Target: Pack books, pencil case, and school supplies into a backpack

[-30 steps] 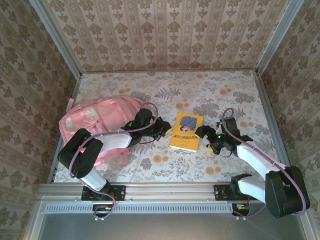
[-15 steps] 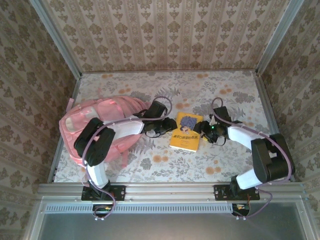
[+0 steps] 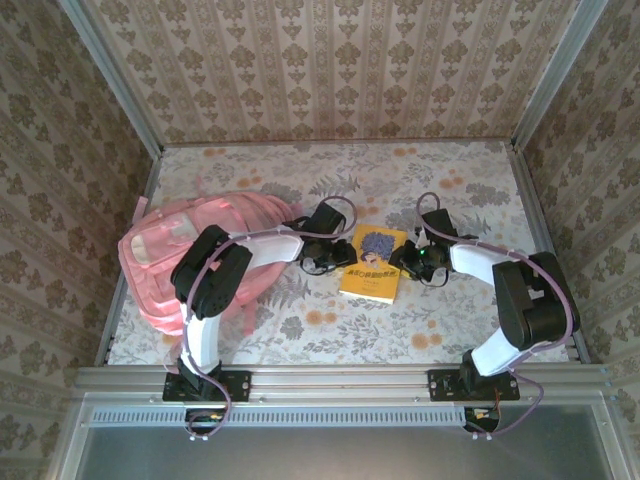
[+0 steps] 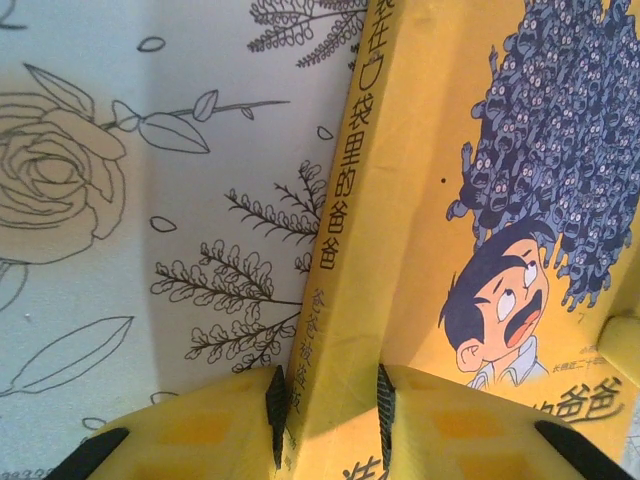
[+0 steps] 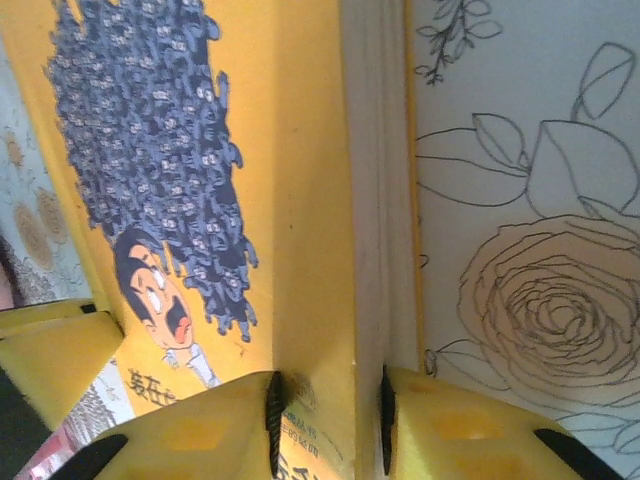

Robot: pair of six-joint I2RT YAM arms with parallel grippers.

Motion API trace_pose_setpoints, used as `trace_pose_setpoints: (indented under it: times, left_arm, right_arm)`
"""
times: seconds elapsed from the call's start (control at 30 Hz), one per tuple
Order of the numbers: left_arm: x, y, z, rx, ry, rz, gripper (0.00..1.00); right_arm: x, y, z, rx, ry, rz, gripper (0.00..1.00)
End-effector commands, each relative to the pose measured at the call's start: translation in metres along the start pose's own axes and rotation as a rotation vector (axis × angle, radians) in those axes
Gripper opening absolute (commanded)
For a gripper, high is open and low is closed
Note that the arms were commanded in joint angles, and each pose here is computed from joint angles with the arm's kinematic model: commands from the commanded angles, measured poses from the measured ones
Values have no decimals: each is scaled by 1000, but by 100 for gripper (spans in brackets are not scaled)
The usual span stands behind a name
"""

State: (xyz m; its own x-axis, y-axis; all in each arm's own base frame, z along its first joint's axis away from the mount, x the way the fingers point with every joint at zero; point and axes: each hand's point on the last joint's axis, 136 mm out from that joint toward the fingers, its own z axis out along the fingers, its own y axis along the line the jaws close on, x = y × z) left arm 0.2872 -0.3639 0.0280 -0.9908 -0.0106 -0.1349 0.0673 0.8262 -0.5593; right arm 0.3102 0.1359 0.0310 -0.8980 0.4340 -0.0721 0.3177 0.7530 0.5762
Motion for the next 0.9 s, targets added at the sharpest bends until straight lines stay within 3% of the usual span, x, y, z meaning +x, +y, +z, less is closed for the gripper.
trace_pose_setpoints:
  times: [0.0, 0.2, 0.37, 0.57, 0.87]
  left_arm:
    - [22, -11, 16, 16, 71, 63, 32]
    - [19, -5, 0, -23, 54, 87, 34]
    - [13, 9, -29, -5, 26, 50, 44]
    - [9, 11, -53, 125, 18, -1, 56]
    - [1, -21, -55, 474, 53, -136, 70]
  right_arm:
    - [3, 41, -16, -112, 10, -91, 26]
    - [-2, 42, -27, -89, -29, -113, 1]
    - [-3, 58, -41, -157, -36, -102, 0]
    - [-7, 89, -59, -361, -15, -25, 0]
    - [-7, 110, -69, -542, 36, 63, 0]
